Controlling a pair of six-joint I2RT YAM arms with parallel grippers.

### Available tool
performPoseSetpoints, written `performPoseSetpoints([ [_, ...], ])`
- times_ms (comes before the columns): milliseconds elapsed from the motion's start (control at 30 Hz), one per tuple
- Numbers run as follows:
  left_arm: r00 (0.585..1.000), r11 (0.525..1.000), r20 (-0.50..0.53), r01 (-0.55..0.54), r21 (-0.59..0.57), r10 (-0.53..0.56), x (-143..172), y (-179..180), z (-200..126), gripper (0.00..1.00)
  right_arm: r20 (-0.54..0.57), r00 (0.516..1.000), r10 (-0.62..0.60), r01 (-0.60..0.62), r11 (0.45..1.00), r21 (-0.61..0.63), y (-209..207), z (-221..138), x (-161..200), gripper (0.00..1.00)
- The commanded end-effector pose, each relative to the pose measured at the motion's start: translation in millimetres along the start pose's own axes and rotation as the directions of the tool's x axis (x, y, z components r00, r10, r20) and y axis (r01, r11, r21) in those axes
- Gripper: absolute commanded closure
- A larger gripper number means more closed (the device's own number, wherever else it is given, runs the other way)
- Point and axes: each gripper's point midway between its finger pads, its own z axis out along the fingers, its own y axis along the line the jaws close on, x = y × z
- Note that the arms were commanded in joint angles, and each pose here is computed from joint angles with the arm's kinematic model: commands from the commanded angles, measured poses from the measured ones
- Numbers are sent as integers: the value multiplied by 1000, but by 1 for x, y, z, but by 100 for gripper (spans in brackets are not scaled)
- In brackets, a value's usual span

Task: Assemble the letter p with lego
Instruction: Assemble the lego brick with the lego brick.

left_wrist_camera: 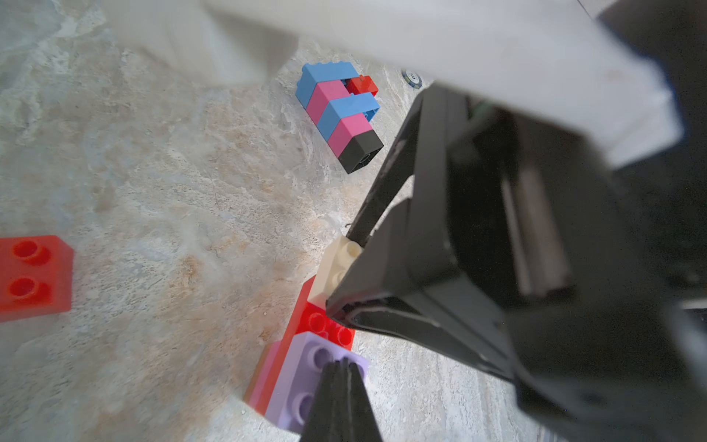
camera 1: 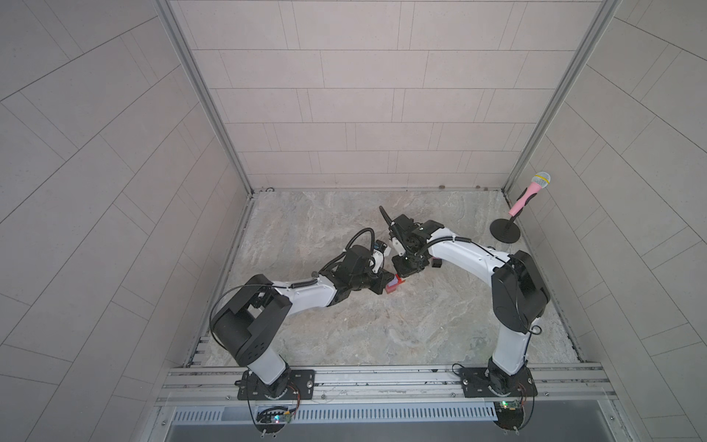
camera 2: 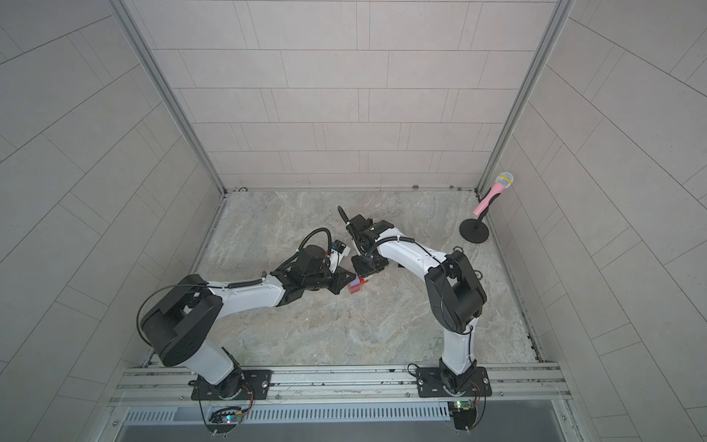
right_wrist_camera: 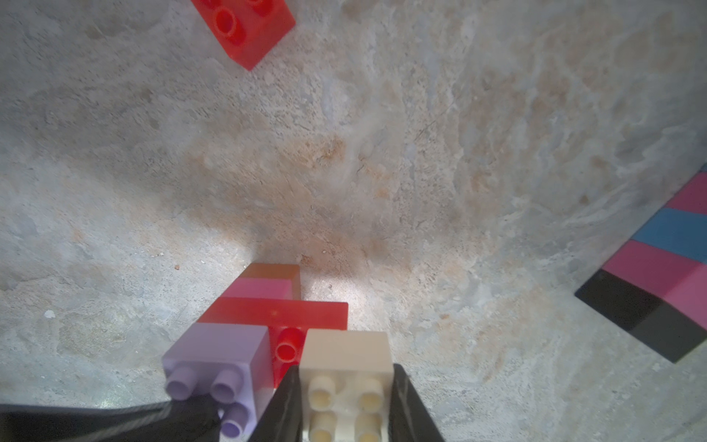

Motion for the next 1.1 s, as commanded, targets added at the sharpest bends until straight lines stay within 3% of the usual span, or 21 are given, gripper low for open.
performPoseSetpoints([
  [0, 895, 963, -401, 97, -251, -195, 138, 56, -11, 100, -131, 991, -30, 34, 999, 31, -1, 27, 28, 96],
  [133, 895, 963, -402, 97, -251, -195, 138, 56, -11, 100, -124, 992, -29, 33, 999, 28, 0, 24, 27, 92],
  [300, 893, 962, -404, 97, -254, -196, 139, 56, -12, 100, -88, 996, -21, 23, 999, 26, 0, 13, 20, 65],
  [433, 893, 961, -404, 97, -257, -198, 139, 57, -13, 100, -28, 1000, -8, 8, 1000, 16, 0, -7, 10, 56],
  [800, 895, 961, -402, 91, -260, -194, 138, 57, -14, 100, 90, 996, 6, -7, 1000, 17, -9, -62, 7, 52],
  [1067, 930, 974, -342, 64, -216, -137, 100, 43, -14, 100, 190, 981, 23, -26, 1000, 9, -23, -96, 7, 52],
])
